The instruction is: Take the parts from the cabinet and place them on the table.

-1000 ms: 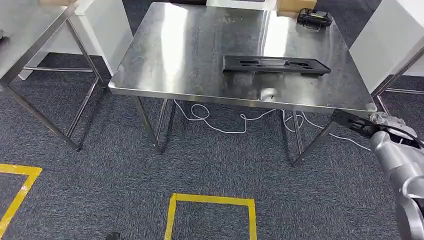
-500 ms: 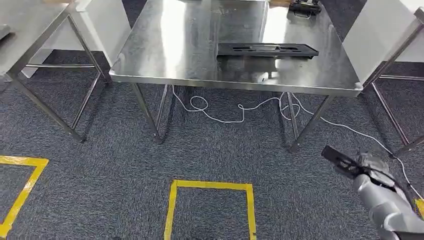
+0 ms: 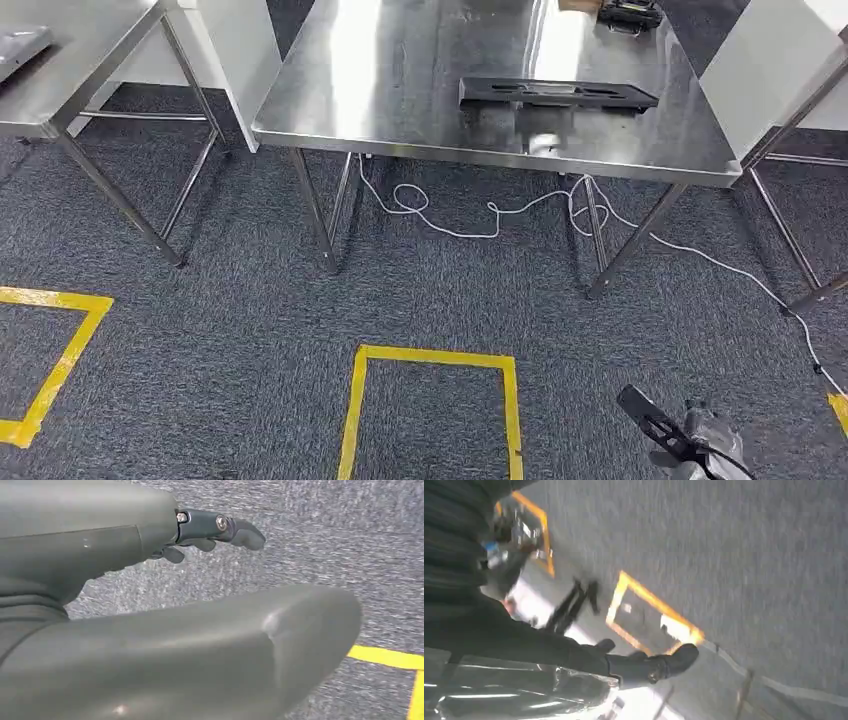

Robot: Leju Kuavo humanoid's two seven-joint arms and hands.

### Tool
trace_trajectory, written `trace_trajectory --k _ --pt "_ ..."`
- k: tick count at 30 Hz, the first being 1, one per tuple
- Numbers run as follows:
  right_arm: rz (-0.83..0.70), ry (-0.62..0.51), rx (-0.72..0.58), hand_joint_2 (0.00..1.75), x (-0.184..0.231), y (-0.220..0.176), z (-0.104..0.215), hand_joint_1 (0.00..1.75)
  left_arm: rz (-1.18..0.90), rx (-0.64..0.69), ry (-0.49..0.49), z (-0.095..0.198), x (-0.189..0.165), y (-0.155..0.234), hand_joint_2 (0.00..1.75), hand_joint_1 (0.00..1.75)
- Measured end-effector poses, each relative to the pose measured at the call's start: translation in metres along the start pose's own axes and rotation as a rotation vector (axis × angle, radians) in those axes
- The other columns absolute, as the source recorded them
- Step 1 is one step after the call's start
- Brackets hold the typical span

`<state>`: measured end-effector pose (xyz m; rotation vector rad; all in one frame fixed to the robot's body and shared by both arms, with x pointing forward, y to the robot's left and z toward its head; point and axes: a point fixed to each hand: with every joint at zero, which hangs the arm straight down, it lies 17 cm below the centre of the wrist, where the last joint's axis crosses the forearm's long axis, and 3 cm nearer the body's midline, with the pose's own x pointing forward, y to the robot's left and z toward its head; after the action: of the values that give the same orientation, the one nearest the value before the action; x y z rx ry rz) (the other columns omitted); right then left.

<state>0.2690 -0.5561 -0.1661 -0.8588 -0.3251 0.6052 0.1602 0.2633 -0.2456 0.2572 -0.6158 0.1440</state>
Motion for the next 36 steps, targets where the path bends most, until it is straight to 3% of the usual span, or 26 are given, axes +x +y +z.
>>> trace_trajectory --k 8,13,19,30,36 --pt "-0.14 0.057 0.112 1.75 -0.033 0.08 0.031 0.0 -0.007 -0.015 -0.005 0.0 0.001 -0.004 0.0 0.0" --pt "-0.141 0.112 0.281 1.75 -0.054 0.164 0.077 0.0 -0.027 -0.018 0.01 0.003 -0.008 -0.001 0.0 0.0" --pt "-0.231 0.161 0.456 1.75 -0.055 0.222 0.117 0.0 -0.035 -0.025 0.0 0.001 -0.003 -0.001 0.0 0.0" --pt "-0.326 0.179 0.556 1.75 -0.029 0.272 0.162 0.0 -0.059 -0.058 0.013 -0.001 0.001 -0.01 0.0 0.0" --pt "-0.383 0.184 0.582 1.75 -0.015 0.28 0.17 0.0 -0.065 -0.069 0.014 -0.003 0.006 -0.013 0.0 0.0"
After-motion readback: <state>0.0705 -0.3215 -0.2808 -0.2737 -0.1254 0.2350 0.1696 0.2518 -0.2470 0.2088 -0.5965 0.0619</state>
